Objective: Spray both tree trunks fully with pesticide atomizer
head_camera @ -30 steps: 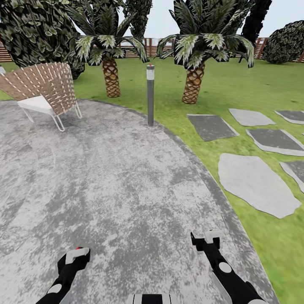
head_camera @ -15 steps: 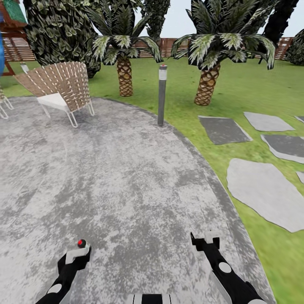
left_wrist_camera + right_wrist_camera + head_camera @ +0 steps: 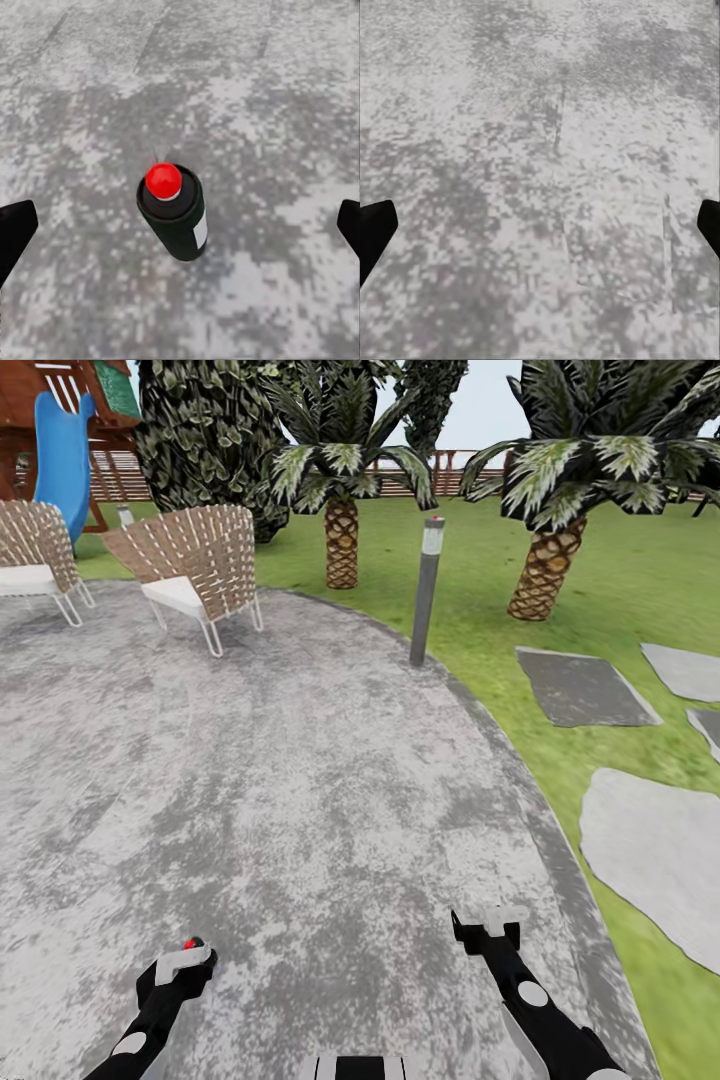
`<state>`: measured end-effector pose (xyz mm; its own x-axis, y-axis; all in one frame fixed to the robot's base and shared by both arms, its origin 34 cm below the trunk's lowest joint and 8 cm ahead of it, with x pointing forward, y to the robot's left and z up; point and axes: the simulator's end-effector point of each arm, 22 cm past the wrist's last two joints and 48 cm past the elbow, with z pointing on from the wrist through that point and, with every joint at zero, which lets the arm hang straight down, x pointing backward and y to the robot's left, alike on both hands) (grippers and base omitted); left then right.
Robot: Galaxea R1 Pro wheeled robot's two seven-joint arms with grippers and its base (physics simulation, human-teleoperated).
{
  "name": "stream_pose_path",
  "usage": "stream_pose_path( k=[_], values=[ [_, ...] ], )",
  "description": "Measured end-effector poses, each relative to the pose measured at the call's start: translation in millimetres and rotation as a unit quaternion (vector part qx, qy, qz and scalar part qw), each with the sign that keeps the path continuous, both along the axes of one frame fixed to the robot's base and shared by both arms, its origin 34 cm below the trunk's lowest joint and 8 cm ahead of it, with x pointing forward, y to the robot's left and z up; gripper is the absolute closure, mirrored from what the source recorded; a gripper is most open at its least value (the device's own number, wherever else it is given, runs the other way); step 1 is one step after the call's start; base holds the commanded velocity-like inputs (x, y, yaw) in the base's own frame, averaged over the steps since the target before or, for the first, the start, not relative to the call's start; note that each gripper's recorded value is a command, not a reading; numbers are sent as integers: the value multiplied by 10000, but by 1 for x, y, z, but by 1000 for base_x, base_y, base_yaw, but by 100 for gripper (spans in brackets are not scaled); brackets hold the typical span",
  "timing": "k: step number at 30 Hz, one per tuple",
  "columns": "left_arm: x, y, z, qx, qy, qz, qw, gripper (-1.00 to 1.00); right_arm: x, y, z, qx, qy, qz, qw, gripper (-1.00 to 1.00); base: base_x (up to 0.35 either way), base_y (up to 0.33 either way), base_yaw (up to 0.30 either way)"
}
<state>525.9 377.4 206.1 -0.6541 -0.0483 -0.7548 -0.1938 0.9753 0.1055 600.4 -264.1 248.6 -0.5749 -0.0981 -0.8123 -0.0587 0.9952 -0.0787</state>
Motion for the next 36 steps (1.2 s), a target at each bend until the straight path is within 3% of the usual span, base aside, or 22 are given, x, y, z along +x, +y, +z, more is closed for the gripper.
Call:
stream_pose_path(
  k=[6, 22, 36],
  values=[
    [0, 0, 0, -1, -5, 2, 10000, -100, 0, 0, 0, 0, 0, 0, 10000, -100, 59, -25, 262],
    [0, 0, 0, 2, -2, -4, 10000, -100, 0, 0, 0, 0, 0, 1, 10000, -100, 122, -151, 30],
    [0, 0, 0, 0, -4, 3, 10000, -100, 0, 0, -1, -2, 7, -1, 10000, -100, 117, -120, 226]
  ],
)
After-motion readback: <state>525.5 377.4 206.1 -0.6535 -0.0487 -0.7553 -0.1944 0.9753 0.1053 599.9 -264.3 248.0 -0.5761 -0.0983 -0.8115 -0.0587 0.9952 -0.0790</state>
